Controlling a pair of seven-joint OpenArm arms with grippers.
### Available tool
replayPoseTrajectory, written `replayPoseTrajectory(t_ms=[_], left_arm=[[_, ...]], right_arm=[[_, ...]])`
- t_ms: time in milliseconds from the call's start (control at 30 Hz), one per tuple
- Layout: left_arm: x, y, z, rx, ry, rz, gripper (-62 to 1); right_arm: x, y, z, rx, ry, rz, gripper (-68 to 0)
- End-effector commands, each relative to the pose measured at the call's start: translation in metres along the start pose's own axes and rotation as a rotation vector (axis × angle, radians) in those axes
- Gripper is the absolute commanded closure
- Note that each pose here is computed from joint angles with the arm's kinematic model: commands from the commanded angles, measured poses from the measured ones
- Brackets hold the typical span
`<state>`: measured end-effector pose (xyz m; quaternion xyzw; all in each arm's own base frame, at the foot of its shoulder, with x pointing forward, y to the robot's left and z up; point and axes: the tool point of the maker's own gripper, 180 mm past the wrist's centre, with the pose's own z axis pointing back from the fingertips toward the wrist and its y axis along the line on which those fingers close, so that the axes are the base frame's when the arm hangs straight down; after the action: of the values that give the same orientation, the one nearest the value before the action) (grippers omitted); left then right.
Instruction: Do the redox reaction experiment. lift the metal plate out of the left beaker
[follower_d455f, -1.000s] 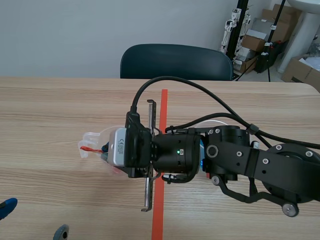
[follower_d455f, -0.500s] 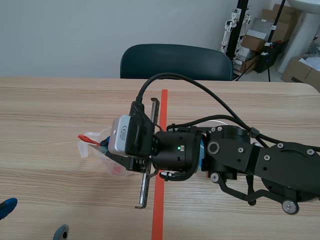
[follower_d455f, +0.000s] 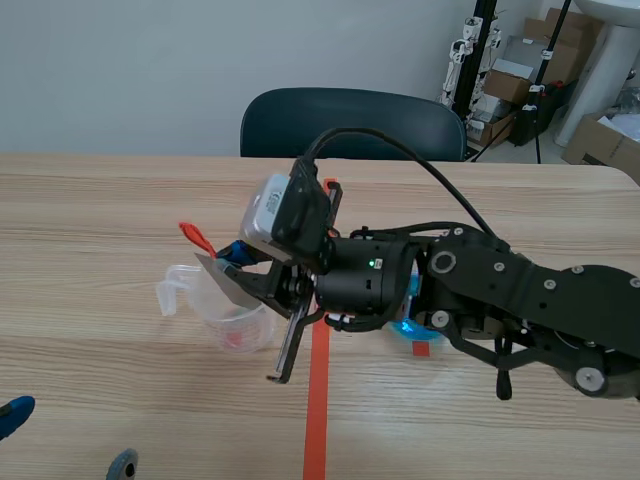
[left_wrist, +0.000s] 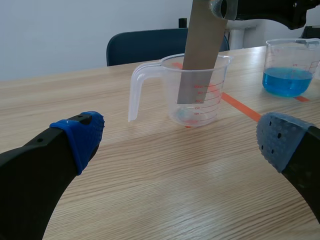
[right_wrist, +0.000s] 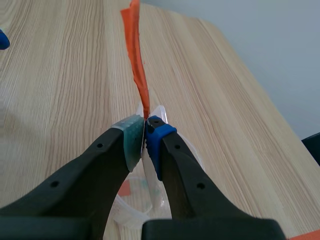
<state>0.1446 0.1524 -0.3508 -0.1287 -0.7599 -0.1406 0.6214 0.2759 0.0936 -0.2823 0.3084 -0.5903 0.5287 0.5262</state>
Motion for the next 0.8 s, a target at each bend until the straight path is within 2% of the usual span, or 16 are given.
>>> replayPoseTrajectory(t_ms=[0,267,400,567,767], left_arm=[[0.006,0.004,-0.001,-0.003,-0.024,-0.011,-62.3],[0.006,0.004,-0.001,-0.003,-0.024,-0.011,-62.3],[0.006,0.004,-0.001,-0.003,-0.024,-0.011,-62.3],[0.006,0.004,-0.001,-0.003,-0.024,-0.011,-62.3],[0.006,0.004,-0.001,-0.003,-0.024,-0.011,-62.3]], right_arm=[[0.014,-0.015,0.003,-0.019,-0.049,-0.021,-1.7],[0.026,-0.034,0.012,-0.007,-0.085,-0.193,-1.7],[0.032,-0.039,0.014,0.002,-0.094,-0.257,-1.7],[0.044,-0.042,0.012,0.019,-0.089,-0.275,-1.7],[0.068,-0.054,0.011,0.028,-0.108,-0.319,-1.7]])
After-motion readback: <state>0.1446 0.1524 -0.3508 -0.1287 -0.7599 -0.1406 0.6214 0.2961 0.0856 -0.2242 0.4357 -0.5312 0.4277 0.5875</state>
